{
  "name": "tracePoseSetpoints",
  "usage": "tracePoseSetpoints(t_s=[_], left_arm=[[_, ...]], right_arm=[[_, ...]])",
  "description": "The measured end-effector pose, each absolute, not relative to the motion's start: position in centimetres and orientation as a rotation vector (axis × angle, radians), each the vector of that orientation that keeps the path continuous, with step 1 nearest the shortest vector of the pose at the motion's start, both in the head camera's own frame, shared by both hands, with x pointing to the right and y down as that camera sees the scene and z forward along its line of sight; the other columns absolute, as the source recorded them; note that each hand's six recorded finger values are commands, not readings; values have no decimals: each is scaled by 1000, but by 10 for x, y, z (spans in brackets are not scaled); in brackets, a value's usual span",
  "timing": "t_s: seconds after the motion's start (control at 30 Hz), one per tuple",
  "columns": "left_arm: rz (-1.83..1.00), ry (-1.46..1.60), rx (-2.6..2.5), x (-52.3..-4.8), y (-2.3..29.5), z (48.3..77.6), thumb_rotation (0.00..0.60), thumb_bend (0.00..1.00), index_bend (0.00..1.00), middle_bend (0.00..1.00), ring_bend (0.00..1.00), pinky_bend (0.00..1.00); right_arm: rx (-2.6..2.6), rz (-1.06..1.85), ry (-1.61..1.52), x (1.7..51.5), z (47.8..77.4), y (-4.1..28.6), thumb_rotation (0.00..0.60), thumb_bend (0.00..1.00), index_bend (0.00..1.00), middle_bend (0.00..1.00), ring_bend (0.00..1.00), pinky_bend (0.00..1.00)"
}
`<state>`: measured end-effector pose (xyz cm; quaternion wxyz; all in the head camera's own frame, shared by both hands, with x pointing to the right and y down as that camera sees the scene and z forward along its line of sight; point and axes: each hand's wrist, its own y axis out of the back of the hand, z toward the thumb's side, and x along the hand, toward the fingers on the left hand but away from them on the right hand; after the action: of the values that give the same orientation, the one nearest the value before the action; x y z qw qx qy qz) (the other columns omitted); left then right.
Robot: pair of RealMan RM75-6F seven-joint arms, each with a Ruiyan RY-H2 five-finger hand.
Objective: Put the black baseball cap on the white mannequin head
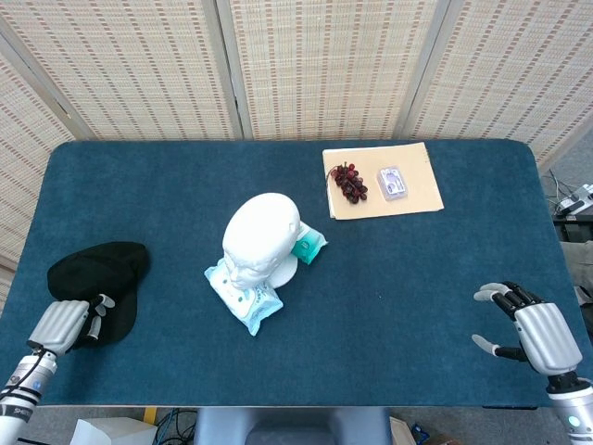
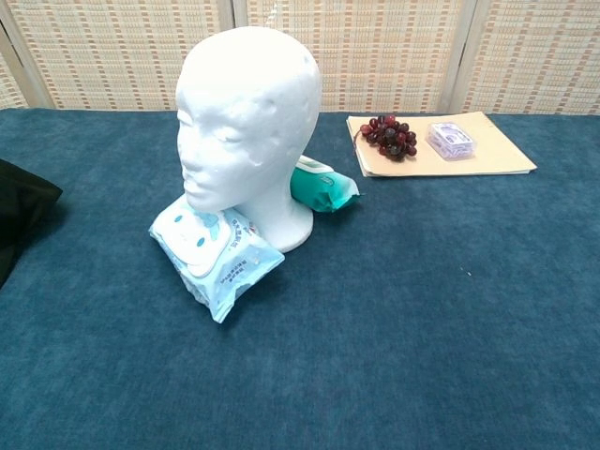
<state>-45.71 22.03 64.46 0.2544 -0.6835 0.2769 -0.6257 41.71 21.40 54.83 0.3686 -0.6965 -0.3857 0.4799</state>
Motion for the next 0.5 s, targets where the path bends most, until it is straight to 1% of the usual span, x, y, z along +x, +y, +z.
tracePoseSetpoints(t_s=[0.23,0.37,0.5], left_arm=[[-1703,807,-1835,-462,207,645,600,610,327,380,339,450],[-1706,819,-1837,-463,208,643,600,604,327,377,337,450],[-1688,830,-1834,-460,214,634,600,596,331,367,333,450]], right_arm=[[-1774,1239,-1000,419,548,213,600,39,353,325,255,433],[-1777,1234,-1003,419,547,213,600,39,353,325,255,433],[-1783,1235,-995,418,548,213,600,39,353,325,255,433]])
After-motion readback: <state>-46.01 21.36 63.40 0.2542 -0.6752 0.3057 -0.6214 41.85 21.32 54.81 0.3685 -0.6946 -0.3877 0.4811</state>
